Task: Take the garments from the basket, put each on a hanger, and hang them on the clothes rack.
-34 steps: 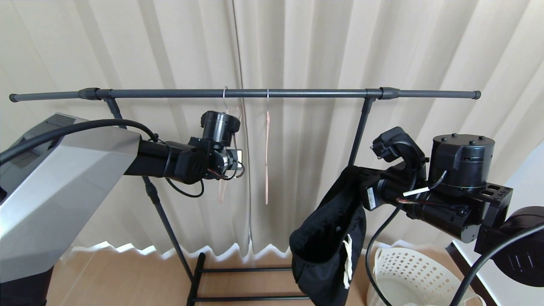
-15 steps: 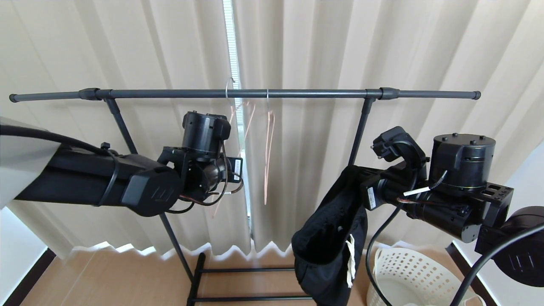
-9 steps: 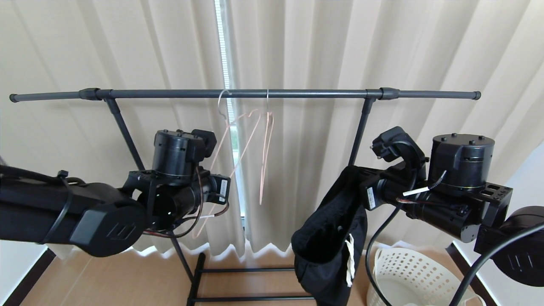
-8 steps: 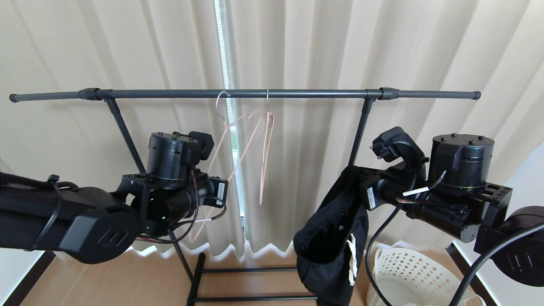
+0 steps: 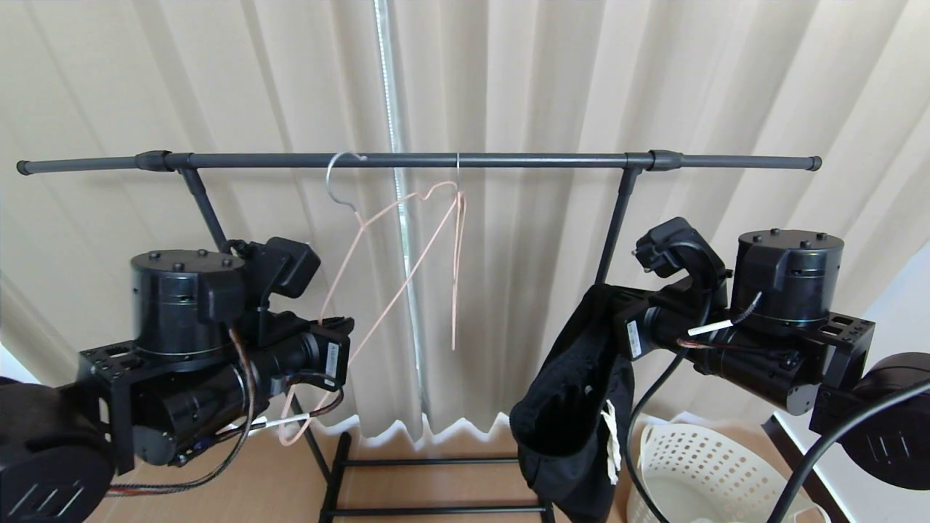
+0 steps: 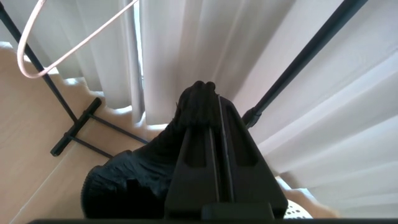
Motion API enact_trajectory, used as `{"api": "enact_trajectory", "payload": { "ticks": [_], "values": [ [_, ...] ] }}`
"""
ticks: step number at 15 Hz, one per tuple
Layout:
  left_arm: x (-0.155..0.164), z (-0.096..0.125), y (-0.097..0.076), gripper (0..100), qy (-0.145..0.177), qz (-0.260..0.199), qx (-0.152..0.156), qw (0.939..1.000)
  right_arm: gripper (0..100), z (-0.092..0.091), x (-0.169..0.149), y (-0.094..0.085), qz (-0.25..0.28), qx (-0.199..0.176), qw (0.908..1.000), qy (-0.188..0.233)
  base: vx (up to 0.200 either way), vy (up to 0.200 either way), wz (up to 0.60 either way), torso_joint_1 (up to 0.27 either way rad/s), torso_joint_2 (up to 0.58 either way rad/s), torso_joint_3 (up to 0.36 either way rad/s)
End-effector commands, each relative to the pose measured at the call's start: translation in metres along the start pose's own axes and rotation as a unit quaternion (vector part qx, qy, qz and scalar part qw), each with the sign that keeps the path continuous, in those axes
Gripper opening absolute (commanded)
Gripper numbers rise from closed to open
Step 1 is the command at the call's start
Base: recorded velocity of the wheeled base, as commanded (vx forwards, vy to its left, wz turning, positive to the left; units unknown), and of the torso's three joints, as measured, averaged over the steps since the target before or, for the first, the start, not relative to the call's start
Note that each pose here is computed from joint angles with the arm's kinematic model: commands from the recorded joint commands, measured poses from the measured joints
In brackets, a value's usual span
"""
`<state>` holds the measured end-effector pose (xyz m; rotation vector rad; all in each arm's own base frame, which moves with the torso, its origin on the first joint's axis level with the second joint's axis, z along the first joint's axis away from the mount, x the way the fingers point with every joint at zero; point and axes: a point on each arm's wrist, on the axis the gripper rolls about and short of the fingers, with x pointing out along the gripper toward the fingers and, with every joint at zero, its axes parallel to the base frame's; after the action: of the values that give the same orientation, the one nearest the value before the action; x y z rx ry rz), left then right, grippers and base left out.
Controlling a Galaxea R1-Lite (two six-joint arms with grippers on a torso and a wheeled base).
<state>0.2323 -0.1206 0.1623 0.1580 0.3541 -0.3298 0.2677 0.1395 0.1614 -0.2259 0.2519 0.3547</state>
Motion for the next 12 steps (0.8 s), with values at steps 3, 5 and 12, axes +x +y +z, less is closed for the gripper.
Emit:
{"api": "enact_trajectory", "payload": {
  "ticks": [3, 5, 12],
  "values": [
    [-0.036, -0.008, 0.003, 0, -0.029, -0.009, 0.001, 0.9996, 0, 0.001, -0.001, -0.001, -0.001, 0.000, 1.0000, -0.003, 0.000, 0.000, 0.00, 0.000, 0.00, 0.000],
    [-0.047, -0.008, 0.000, 0, -0.039, -0.019, 0.007, 0.9990, 0, 0.001, -0.001, -0.001, -0.001, 0.000, 1.0000, -0.003, 0.000, 0.000, 0.00, 0.000, 0.00, 0.000],
    [-0.050, -0.029, -0.008, 0, -0.014, -0.102, 0.077, 0.9917, 0, 0.006, -0.003, -0.003, -0.013, 0.002, 0.9999, -0.010, 0.000, 0.000, 0.00, 0.000, 0.00, 0.000]
  ]
}}
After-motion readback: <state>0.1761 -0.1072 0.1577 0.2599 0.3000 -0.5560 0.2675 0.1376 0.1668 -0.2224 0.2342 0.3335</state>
